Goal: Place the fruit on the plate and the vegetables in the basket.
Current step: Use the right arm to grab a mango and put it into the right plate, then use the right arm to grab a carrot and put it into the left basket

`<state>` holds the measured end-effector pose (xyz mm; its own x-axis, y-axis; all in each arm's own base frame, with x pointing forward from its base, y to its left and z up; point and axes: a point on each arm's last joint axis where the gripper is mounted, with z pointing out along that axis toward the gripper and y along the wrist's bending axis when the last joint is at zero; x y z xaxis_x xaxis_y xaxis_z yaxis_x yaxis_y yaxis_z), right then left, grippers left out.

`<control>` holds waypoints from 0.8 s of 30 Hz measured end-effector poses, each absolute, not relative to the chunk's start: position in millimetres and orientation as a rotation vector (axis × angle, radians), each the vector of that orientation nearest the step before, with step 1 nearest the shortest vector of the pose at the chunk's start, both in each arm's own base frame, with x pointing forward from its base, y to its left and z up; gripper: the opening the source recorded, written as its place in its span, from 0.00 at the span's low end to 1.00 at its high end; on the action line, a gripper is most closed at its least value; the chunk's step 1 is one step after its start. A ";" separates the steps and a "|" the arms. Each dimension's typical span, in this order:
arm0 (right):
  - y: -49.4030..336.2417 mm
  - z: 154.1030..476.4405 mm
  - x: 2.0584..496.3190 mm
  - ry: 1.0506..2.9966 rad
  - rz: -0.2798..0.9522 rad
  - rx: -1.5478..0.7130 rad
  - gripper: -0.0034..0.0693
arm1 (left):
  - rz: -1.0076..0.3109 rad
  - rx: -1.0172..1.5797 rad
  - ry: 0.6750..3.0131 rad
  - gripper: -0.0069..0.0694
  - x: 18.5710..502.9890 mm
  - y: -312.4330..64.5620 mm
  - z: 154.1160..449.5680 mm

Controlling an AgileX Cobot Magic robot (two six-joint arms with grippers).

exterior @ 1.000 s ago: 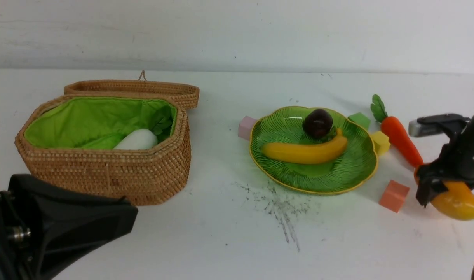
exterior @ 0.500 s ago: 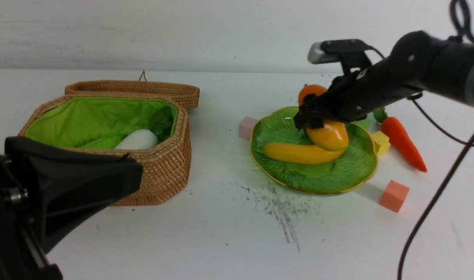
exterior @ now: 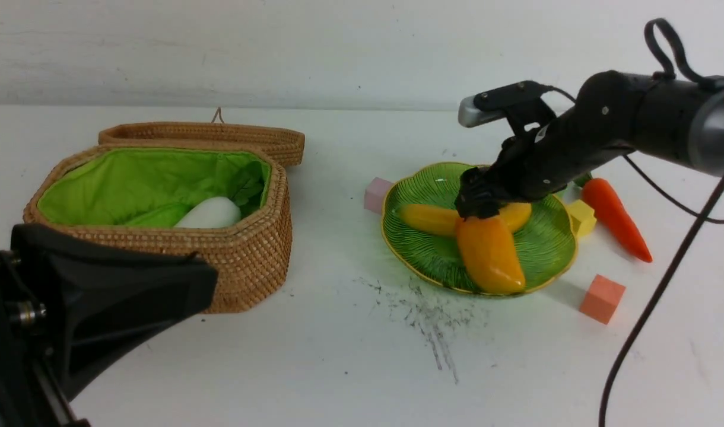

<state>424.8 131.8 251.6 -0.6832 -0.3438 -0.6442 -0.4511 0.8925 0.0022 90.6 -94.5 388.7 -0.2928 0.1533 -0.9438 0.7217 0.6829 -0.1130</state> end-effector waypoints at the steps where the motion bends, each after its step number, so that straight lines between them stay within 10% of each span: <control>1: 128.3 263.2 420.9 2.369 0.189 -0.574 0.92 | -0.656 0.694 1.813 0.08 90.6 -94.5 388.7; 10: 33.7 307.6 413.5 2.405 -0.031 -0.188 0.62 | -0.667 0.657 1.753 0.08 92.7 -94.8 394.6; 24: -42.8 171.5 458.8 2.621 0.027 0.112 0.80 | -0.675 0.634 1.717 0.08 93.9 -94.9 398.2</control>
<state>458.8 -42.8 171.5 -0.8652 0.0847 -0.4942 0.0746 0.9964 0.0403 93.9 -94.9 398.2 -0.2256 0.0709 -0.9716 0.7136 0.6910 -0.1152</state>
